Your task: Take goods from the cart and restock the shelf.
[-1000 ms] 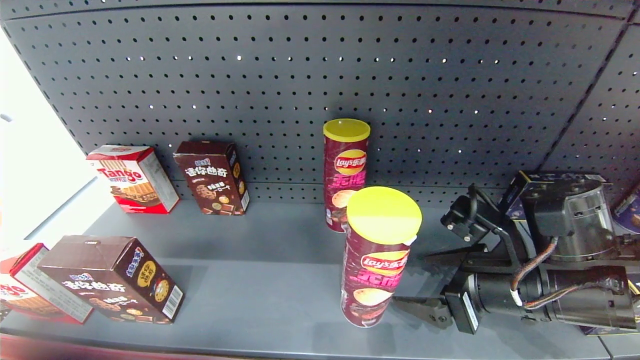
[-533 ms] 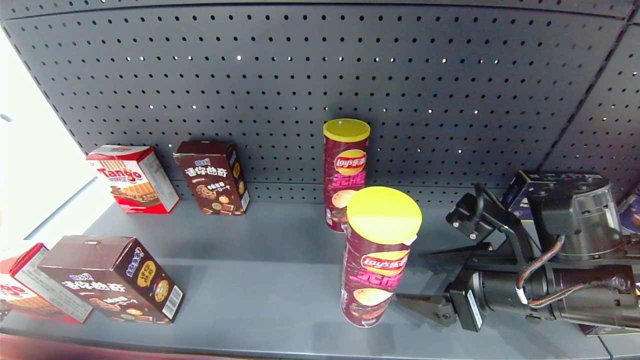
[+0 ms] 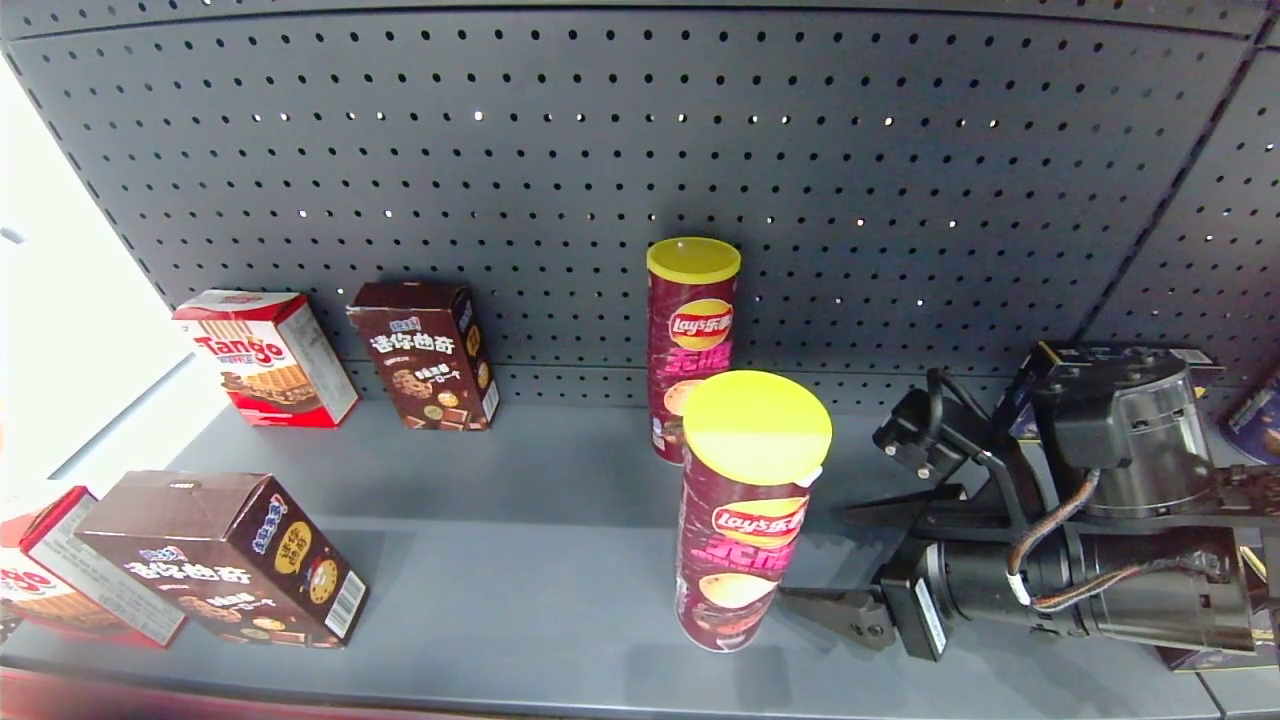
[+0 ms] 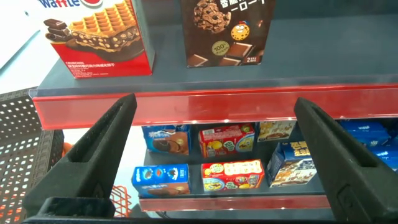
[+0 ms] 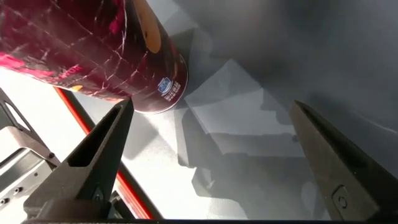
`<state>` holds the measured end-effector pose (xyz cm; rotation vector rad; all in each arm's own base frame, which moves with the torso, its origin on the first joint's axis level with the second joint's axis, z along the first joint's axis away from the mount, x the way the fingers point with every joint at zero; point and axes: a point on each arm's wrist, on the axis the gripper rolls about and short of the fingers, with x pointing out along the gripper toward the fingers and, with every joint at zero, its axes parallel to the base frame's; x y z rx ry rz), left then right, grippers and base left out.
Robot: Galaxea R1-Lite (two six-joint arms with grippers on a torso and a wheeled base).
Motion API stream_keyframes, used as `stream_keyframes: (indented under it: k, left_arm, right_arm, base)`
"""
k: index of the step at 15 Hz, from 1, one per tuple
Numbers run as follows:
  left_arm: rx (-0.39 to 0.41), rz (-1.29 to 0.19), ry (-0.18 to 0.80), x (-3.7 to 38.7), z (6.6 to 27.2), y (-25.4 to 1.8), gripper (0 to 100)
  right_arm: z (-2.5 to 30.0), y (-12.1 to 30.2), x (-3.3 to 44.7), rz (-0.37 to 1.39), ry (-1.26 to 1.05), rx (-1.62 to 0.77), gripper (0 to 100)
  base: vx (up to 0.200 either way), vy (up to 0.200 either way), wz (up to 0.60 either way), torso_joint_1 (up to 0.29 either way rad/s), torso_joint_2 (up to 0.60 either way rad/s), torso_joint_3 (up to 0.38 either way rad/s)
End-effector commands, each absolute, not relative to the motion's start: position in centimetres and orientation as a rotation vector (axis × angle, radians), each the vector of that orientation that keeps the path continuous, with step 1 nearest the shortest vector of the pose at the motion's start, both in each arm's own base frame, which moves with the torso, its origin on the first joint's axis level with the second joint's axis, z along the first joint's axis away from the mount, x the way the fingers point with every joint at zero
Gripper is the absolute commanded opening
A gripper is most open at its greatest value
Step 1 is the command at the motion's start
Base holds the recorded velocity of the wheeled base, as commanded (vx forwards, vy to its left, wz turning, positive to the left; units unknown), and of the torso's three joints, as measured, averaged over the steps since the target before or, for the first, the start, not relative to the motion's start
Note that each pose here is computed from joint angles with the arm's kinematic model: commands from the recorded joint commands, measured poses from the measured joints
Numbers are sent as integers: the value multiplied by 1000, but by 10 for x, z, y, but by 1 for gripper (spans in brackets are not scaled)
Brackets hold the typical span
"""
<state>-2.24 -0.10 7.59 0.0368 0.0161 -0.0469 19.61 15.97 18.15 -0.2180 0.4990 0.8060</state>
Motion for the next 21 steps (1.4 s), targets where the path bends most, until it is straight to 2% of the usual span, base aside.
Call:
stream_keyframes:
  k: [1, 7, 13, 21]
  left_arm:
    - [36, -46, 18, -22, 76, -1, 100]
    - [33, -43, 18, -22, 76, -1, 100]
    - [27, -40, 18, -22, 76, -1, 100]
    - [20, -34, 18, -22, 76, -1, 100]
  right_arm:
    - [180, 163, 197, 814, 503, -222, 100]
    - [177, 170, 195, 839, 508, -230, 100]
    - [183, 149, 191, 751, 482, -214, 100]
    - [179, 170, 207, 775, 497, -230, 100]
  base:
    - [0, 0, 0, 0, 0, 0]
    - [0, 0, 0, 0, 0, 0]
    - [0, 0, 0, 0, 0, 0]
    - [0, 0, 0, 0, 0, 0]
